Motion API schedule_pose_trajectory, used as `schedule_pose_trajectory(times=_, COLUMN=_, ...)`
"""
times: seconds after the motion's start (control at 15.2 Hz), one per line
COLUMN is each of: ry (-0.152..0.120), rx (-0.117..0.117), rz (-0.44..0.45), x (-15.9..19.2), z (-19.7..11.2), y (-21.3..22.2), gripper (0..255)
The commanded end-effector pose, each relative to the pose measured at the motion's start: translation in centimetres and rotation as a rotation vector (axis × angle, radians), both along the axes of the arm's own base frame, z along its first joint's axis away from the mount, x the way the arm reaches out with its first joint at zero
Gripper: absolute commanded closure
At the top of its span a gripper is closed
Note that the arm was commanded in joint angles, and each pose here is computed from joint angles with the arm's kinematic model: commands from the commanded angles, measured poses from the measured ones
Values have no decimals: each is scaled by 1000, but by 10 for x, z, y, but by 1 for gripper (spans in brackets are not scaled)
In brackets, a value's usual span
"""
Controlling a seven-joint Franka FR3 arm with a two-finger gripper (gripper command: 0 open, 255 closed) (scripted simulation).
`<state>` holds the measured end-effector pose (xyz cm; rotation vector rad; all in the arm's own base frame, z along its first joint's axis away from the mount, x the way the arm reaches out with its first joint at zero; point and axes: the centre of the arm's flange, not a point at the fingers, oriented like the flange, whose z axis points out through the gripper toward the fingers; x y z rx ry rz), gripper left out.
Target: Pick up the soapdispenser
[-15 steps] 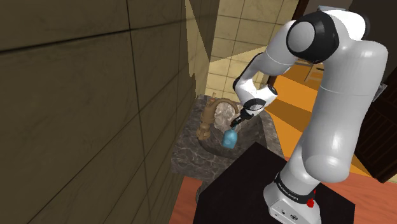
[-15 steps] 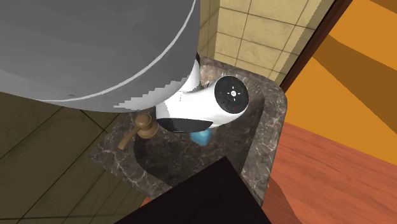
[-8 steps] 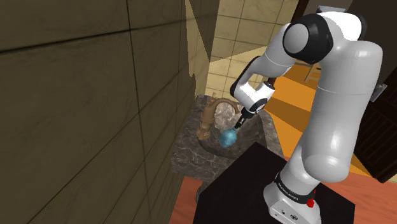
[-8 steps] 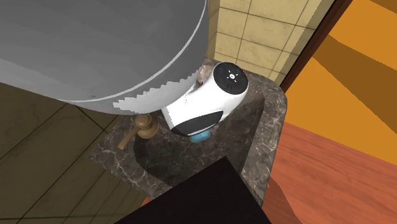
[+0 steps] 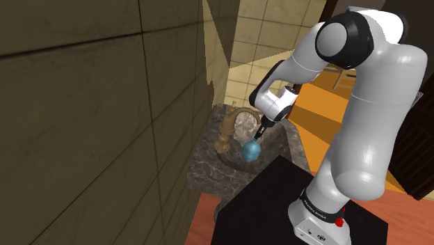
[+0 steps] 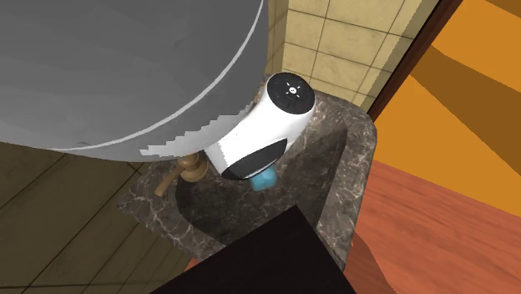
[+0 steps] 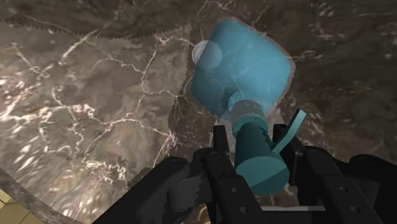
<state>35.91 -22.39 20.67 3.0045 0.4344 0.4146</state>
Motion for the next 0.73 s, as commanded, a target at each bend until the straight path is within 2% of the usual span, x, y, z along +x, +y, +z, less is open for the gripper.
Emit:
schedule_pose_trajectory(times=0.0, ry=0, rx=0, rz=1, x=0, z=12, y=0, gripper=255)
schedule_pose_trajectory(times=0.53, ry=0, rx=0, rz=1, x=0, z=54, y=0, gripper=255)
schedule_pose_trajectory(times=0.66, ry=0, rx=0, rz=1, x=0, z=55, y=0, gripper=255)
